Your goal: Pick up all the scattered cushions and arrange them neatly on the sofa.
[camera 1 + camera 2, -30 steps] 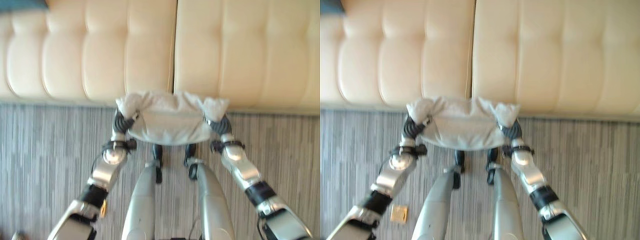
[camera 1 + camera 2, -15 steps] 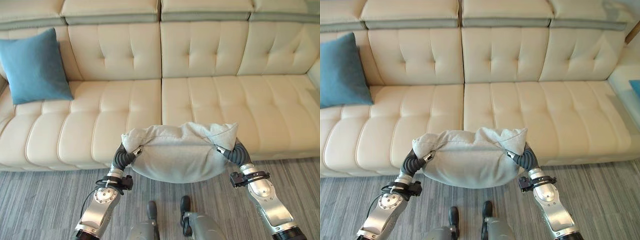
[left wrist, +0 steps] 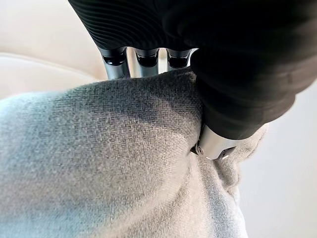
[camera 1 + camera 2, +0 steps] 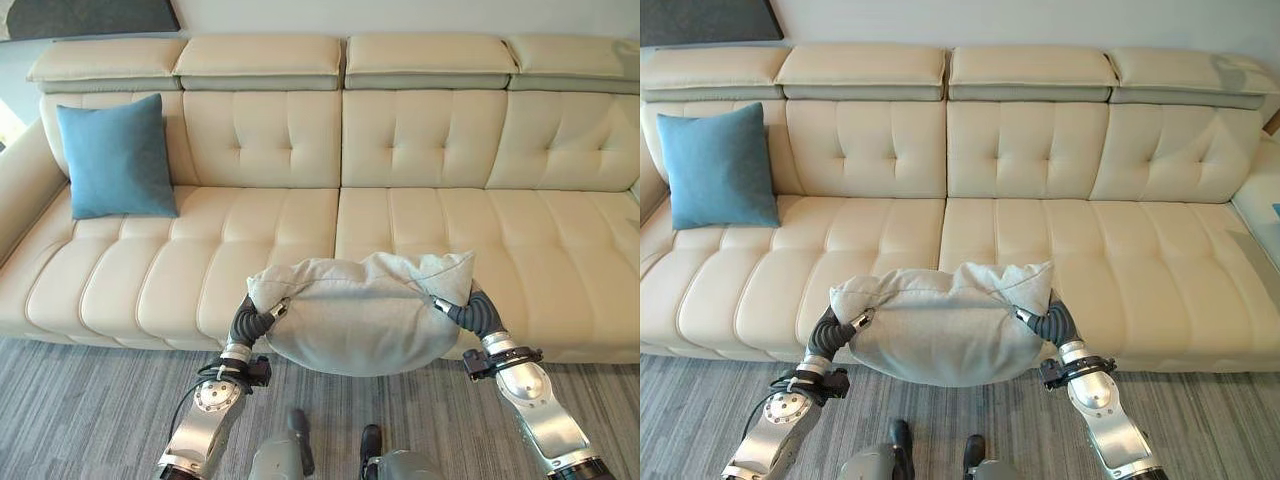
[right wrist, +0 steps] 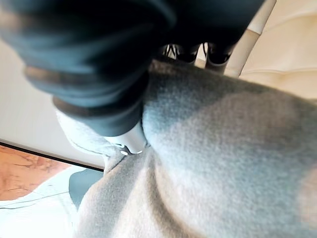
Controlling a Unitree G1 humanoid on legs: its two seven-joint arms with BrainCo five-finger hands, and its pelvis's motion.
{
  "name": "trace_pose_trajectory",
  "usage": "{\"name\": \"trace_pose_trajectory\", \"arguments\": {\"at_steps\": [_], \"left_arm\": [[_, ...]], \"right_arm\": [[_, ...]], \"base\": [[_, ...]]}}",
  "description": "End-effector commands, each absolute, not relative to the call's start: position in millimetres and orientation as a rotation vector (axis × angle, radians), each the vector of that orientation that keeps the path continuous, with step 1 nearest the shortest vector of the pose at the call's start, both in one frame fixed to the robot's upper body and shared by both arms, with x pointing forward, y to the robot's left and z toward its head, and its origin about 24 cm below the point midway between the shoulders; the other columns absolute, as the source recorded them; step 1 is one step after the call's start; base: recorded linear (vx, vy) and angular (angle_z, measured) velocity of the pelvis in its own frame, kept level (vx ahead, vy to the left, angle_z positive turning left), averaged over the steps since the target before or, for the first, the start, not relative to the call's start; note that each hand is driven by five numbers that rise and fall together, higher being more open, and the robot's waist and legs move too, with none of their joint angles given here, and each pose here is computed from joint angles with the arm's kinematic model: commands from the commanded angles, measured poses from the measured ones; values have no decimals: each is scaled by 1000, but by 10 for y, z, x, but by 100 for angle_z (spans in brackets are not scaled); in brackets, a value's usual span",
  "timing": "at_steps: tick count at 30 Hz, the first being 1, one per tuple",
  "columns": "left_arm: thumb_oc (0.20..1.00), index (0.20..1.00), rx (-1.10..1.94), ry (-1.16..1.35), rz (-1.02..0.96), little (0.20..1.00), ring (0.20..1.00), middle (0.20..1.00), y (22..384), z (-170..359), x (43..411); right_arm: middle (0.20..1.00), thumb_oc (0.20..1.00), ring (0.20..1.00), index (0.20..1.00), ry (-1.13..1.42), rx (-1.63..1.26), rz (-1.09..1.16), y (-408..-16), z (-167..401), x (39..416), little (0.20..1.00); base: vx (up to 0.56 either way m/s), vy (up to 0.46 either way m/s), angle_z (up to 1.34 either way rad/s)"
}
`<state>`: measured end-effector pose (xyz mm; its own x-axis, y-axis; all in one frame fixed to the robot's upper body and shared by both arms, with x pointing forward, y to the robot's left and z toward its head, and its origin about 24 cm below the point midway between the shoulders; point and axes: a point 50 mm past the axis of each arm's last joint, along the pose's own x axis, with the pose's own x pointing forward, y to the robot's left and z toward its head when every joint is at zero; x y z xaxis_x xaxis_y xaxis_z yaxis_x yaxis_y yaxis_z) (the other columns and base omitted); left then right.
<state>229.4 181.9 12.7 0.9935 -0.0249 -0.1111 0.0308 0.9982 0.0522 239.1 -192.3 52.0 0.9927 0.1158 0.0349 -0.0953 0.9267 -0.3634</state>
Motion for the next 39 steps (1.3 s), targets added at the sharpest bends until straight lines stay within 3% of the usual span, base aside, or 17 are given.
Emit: {"name": "trace_pose_trajectory", "arguments": {"at_steps": [1, 16, 31, 39], "left_arm": [[200, 200, 91, -21, 68, 200, 200, 200, 2012, 358, 2312], [200, 200, 183, -66, 100, 200, 200, 200, 2233, 494, 2350], [200, 200, 164, -27, 55, 200, 200, 200, 2167, 381, 2310], [200, 200, 200, -280, 172, 200, 200, 200, 2055, 934, 2817]], "right_arm": [[200, 200, 200, 200, -295, -328, 8, -2030, 997, 2415, 200], [200, 200, 200, 200, -368, -263, 121, -1739, 1128, 2556, 200], [200, 200, 200, 200, -359, -259, 166, -1794, 1150, 2571, 200], [200, 200, 200, 200, -525, -304, 122, -1493, 1582, 3034, 200]], "base": [[528, 135, -35], [330, 173, -46], [141, -108, 25], [54, -65, 11]]}}
